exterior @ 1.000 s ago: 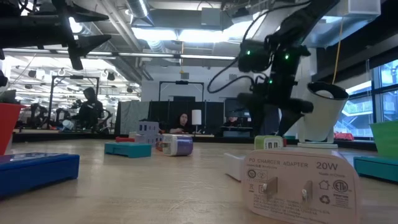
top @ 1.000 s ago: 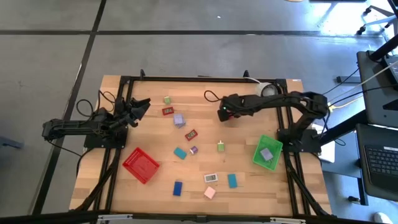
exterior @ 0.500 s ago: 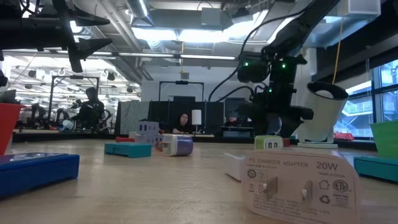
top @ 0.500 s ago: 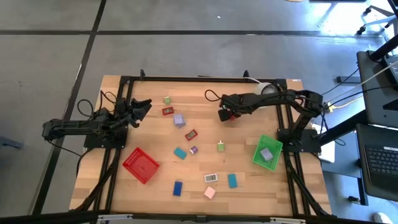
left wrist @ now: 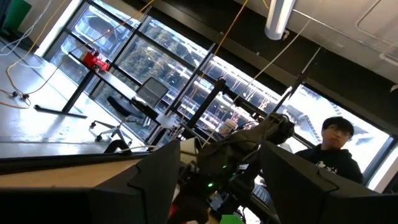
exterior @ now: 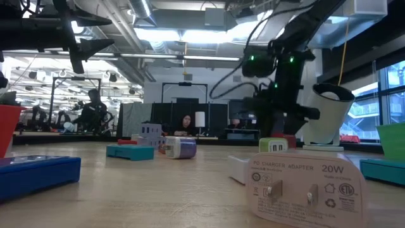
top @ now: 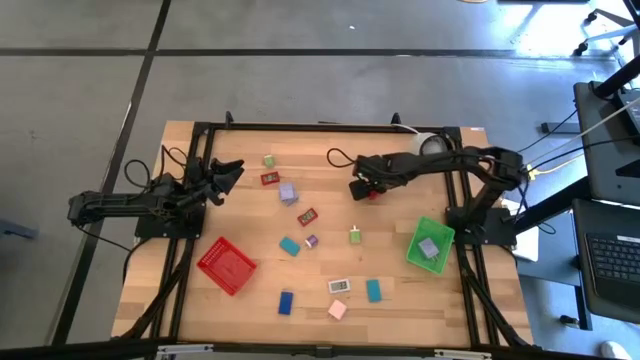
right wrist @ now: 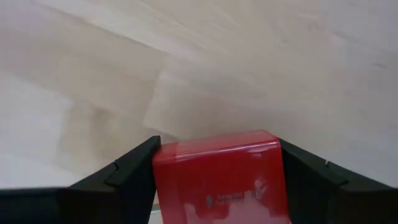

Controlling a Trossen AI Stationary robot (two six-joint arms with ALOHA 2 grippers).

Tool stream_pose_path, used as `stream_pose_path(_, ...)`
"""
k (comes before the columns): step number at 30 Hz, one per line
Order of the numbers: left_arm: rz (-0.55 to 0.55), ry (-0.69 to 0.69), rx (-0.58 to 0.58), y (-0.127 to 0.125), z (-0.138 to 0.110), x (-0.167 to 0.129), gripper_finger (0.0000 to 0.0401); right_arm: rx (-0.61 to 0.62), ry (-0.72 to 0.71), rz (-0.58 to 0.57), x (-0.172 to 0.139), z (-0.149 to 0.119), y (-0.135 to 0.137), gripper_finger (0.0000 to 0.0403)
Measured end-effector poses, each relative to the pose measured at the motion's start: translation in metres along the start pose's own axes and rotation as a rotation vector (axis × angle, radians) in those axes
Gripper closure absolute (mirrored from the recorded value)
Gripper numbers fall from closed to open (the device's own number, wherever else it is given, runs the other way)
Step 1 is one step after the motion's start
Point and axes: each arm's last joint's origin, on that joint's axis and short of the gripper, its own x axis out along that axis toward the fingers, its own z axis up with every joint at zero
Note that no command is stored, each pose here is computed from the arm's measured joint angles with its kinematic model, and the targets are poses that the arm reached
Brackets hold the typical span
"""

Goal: Pick & Place Office items
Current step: Put the red power adapter into the green bin

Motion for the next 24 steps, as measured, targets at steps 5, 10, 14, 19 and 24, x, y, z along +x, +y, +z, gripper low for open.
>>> stream_pose_path(5, 0.0, 0.0, 0.0, 0.0, 0.0, 0.0, 0.0184, -0.004, -0.065, 0.095, -0.033, -0.013, 0.01, 0.0134)
stream_pose_path(10, 0.001, 0.0, 0.016, 0.0, 0.0, 0.0, 0.0183, 0.041, -0.263, 0.184, -0.08, -0.032, 0.017, 0.0133)
stream_pose_path(14, 0.034, -0.019, 0.039, 0.001, 0.001, 0.0, 0.0185, 0.096, -0.472, 0.281, -0.121, -0.05, 0.017, 0.0133)
stream_pose_path(19, 0.097, -0.055, 0.077, 0.003, 0.002, 0.0, 0.0182, 0.093, -0.645, 0.432, -0.164, -0.077, 0.015, 0.0132)
stream_pose_path(24, 0.102, -0.055, 0.095, 0.003, 0.002, 0.0, 0.0185, -0.013, -0.806, 0.574, -0.198, -0.104, 0.021, 0.0132)
